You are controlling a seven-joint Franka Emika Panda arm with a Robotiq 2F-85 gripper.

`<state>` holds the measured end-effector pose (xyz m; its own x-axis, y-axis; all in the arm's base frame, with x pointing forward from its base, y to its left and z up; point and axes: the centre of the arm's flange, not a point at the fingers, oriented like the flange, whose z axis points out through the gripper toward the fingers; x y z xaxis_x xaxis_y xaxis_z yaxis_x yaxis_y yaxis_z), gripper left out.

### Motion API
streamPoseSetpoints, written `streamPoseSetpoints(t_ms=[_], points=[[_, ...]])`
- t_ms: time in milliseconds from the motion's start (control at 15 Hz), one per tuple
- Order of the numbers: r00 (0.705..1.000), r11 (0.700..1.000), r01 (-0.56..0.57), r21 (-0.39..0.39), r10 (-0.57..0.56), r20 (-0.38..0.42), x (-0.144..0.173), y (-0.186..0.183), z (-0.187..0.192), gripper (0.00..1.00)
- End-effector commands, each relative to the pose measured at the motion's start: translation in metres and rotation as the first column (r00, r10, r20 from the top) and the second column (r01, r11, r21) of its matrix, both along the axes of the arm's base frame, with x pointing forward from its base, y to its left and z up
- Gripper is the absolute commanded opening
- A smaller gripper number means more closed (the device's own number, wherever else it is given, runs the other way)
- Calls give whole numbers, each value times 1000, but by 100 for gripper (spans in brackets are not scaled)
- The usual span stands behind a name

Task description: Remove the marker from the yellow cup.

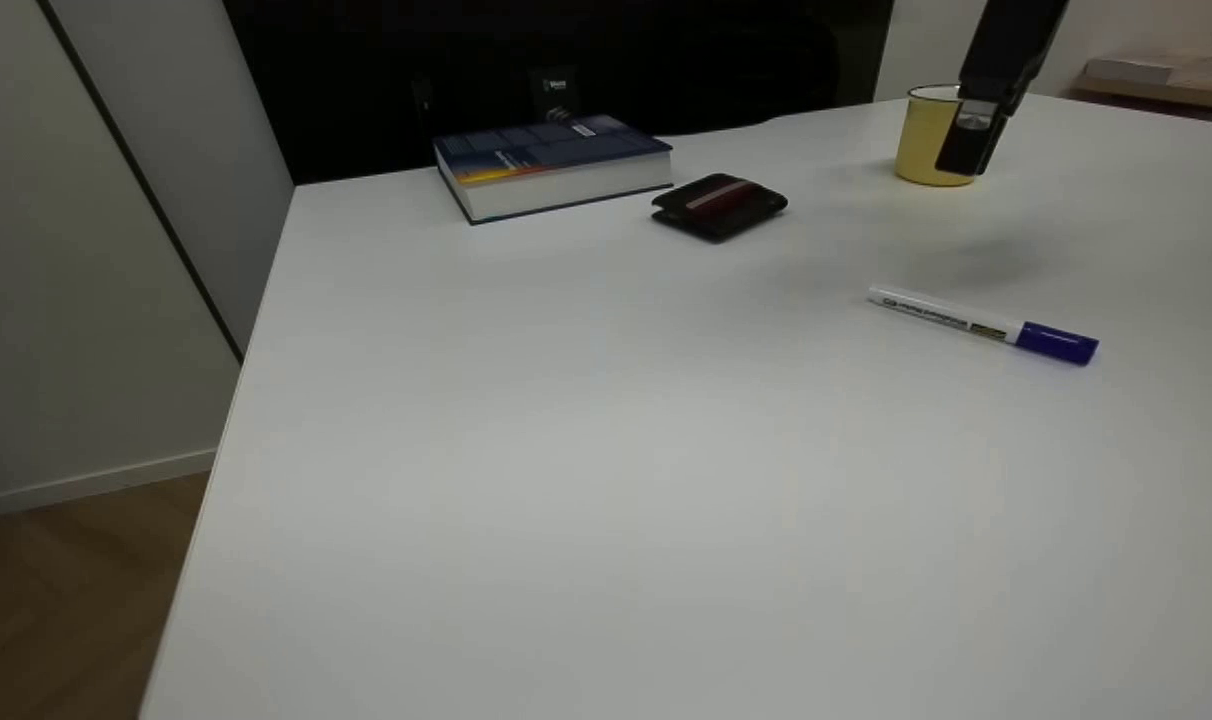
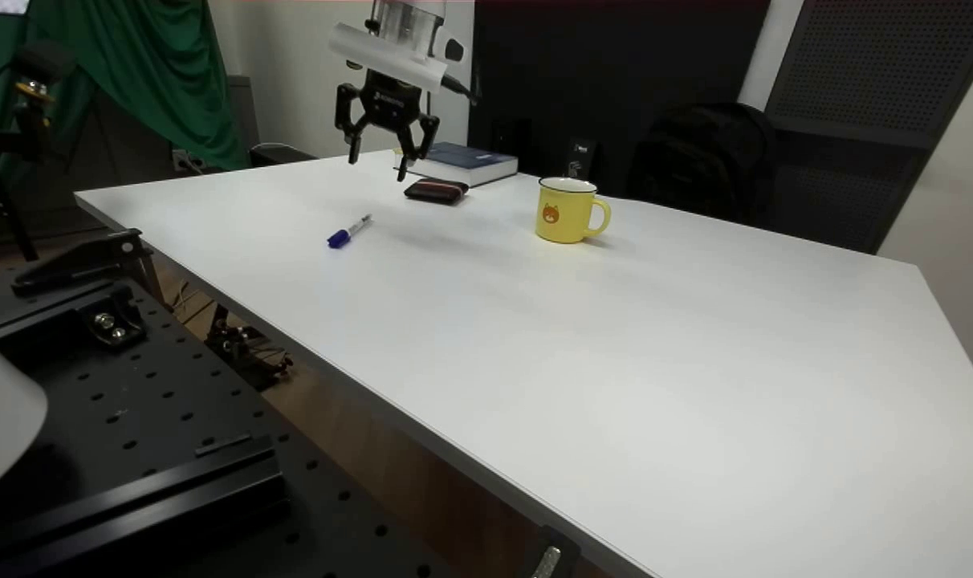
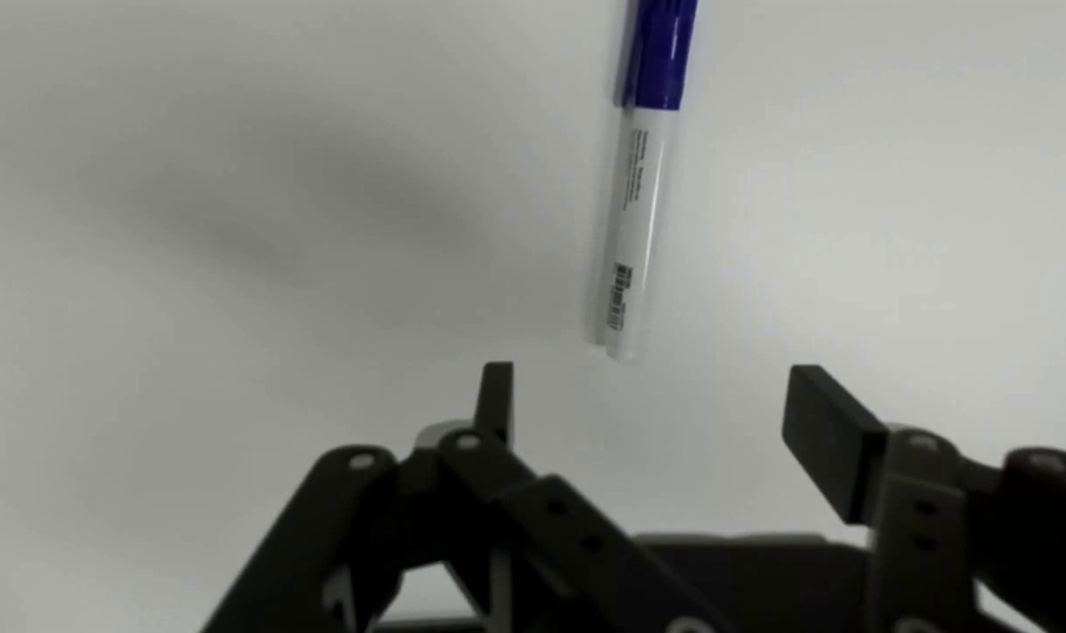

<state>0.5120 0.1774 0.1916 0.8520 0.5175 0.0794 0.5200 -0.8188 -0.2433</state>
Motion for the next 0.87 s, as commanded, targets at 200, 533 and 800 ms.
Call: streamPoseSetpoints(t_ms=[200, 533, 800], points=[[959, 944, 281, -171, -281, 26, -10, -10, 27, 100], [891, 838, 448, -312, -447, 80, -4, -29, 22, 100], [905, 858, 423, -292, -418, 83, -2, -36, 15, 100]])
